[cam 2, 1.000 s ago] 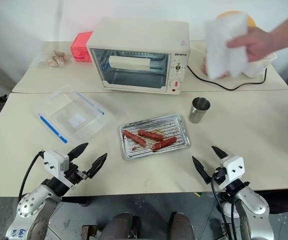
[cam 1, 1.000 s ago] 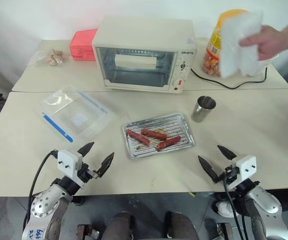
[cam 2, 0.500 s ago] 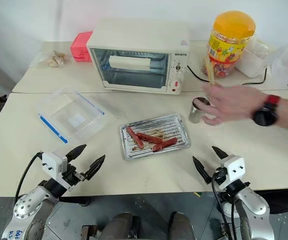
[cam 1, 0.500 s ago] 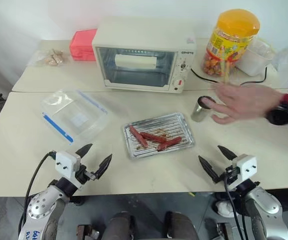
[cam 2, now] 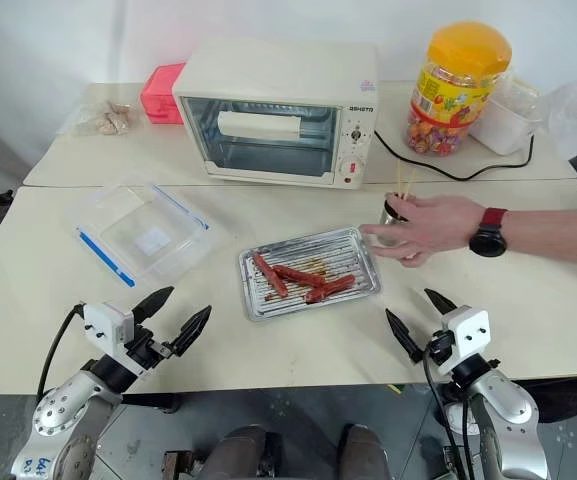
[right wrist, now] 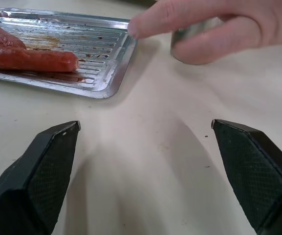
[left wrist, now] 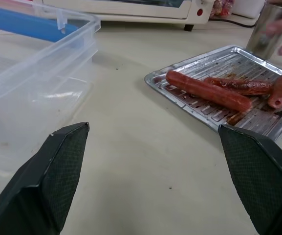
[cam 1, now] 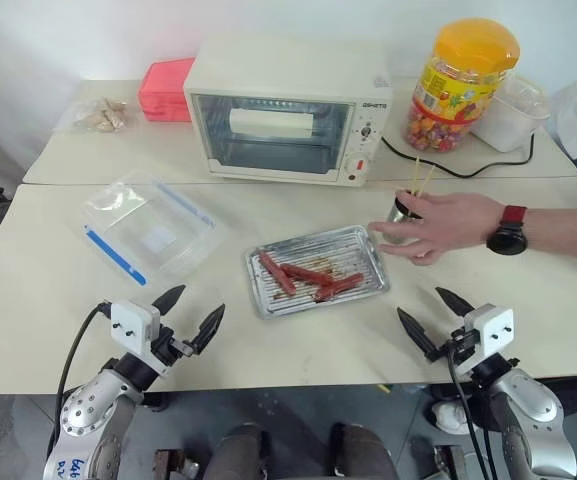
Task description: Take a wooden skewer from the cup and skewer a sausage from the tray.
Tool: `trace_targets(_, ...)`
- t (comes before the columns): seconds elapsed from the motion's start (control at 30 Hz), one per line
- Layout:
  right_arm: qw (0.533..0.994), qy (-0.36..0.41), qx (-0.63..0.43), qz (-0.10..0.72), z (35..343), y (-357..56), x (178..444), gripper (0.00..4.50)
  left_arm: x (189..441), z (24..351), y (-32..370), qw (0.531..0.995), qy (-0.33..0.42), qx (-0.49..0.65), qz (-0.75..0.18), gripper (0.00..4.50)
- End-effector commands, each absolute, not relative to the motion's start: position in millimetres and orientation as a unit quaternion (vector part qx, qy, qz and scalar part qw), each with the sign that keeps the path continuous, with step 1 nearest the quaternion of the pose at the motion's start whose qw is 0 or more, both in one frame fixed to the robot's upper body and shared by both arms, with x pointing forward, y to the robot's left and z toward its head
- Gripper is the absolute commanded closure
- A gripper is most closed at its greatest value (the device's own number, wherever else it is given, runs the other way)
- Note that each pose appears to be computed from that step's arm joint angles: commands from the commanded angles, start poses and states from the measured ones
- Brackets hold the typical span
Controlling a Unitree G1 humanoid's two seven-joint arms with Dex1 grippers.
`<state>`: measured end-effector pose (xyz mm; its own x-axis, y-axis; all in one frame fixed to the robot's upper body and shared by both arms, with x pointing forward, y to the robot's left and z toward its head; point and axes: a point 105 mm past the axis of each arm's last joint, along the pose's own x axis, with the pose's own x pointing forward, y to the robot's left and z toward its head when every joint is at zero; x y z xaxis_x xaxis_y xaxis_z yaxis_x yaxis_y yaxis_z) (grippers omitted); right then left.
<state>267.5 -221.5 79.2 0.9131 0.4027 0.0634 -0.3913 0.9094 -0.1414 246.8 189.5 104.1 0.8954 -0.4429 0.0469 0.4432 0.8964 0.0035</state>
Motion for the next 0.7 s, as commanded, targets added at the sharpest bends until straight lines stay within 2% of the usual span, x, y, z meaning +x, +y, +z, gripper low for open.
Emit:
trace_targets(0.03,0.981,-0.054,-0.069,0.175,80.3,-232.1,268.2,0.0,245.7,117.0,201.9,0.977,-0.052,0.019,-0.206,0.03)
trace_targets(0.7,0.977,-0.057,-0.078,0.189,77.6,-228.0,264.1,0.0,235.7,105.9,195.0,0.972,-0.037,0.01,-0.23,0.03)
